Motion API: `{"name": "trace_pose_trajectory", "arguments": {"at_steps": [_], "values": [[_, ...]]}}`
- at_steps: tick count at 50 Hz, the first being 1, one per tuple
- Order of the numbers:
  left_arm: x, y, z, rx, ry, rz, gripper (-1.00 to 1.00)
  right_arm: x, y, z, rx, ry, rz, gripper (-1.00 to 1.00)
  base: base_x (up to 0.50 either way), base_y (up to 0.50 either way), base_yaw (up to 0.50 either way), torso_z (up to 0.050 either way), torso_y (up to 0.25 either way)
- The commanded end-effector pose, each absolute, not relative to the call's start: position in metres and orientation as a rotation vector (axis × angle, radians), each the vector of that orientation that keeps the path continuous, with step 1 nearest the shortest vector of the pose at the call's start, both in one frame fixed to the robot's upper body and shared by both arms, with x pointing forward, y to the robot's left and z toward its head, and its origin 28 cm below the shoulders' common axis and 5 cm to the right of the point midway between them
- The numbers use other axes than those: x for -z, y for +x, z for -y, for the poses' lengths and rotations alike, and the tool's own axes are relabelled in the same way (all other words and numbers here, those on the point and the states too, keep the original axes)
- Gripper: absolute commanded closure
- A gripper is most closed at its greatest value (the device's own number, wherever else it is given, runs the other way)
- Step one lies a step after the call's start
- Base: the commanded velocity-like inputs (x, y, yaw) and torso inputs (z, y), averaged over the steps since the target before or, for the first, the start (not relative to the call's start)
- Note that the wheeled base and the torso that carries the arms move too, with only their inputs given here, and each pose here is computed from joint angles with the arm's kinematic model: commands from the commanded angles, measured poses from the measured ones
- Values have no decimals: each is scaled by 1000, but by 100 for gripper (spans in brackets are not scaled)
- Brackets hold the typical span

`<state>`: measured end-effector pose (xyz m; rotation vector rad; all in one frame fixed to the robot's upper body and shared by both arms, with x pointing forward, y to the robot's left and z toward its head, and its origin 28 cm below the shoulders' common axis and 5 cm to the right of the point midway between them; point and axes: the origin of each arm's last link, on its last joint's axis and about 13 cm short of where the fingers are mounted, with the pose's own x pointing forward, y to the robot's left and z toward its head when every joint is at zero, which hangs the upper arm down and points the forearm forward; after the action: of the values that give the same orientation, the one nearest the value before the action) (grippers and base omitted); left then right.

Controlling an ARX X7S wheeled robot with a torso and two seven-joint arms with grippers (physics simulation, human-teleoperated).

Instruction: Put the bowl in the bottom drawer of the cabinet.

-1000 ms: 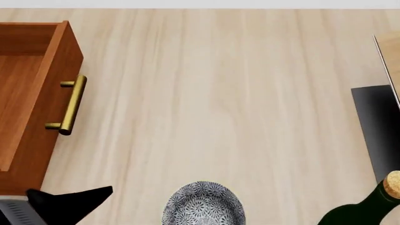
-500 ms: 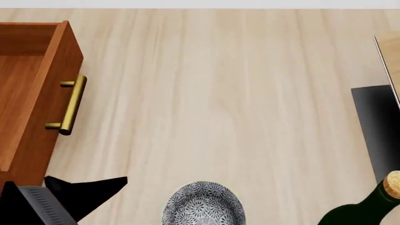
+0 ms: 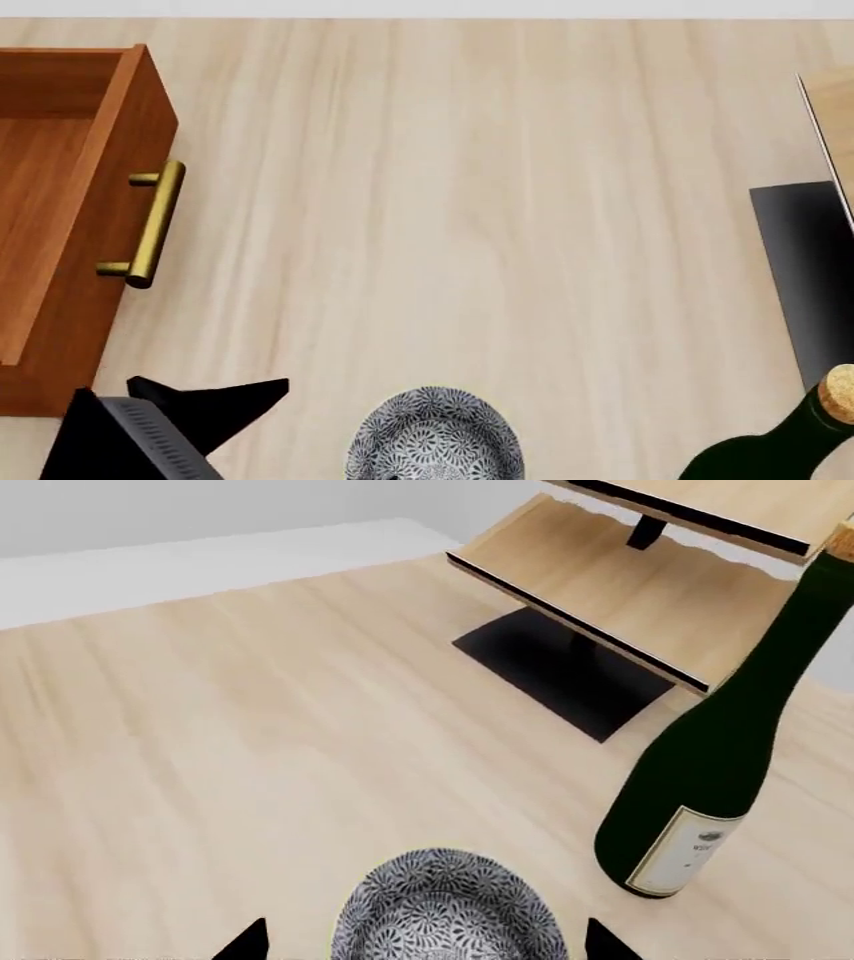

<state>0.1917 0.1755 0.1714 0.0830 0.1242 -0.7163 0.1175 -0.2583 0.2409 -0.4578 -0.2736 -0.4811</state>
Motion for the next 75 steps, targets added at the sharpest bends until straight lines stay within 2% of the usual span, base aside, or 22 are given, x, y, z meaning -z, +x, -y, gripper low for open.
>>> {"name": "trace_pose_trajectory", "arguments": {"at_steps": [1, 33, 57, 75], "values": [[-159, 199, -171, 722, 83, -146, -100, -241, 116, 259, 483, -458, 274, -100, 0, 0, 0, 0, 0], [-134, 252, -173, 639, 55, -239, -100, -243, 109, 258, 493, -462, 278, -100, 0, 0, 0, 0, 0], [-129, 257, -164, 677, 62, -261, -100, -245, 110, 257, 492, -462, 278, -100, 0, 0, 0, 0, 0], [-89, 248, -164, 661, 39, -369, -100, -244, 108, 256, 489, -459, 274, -100, 0, 0, 0, 0, 0]]}}
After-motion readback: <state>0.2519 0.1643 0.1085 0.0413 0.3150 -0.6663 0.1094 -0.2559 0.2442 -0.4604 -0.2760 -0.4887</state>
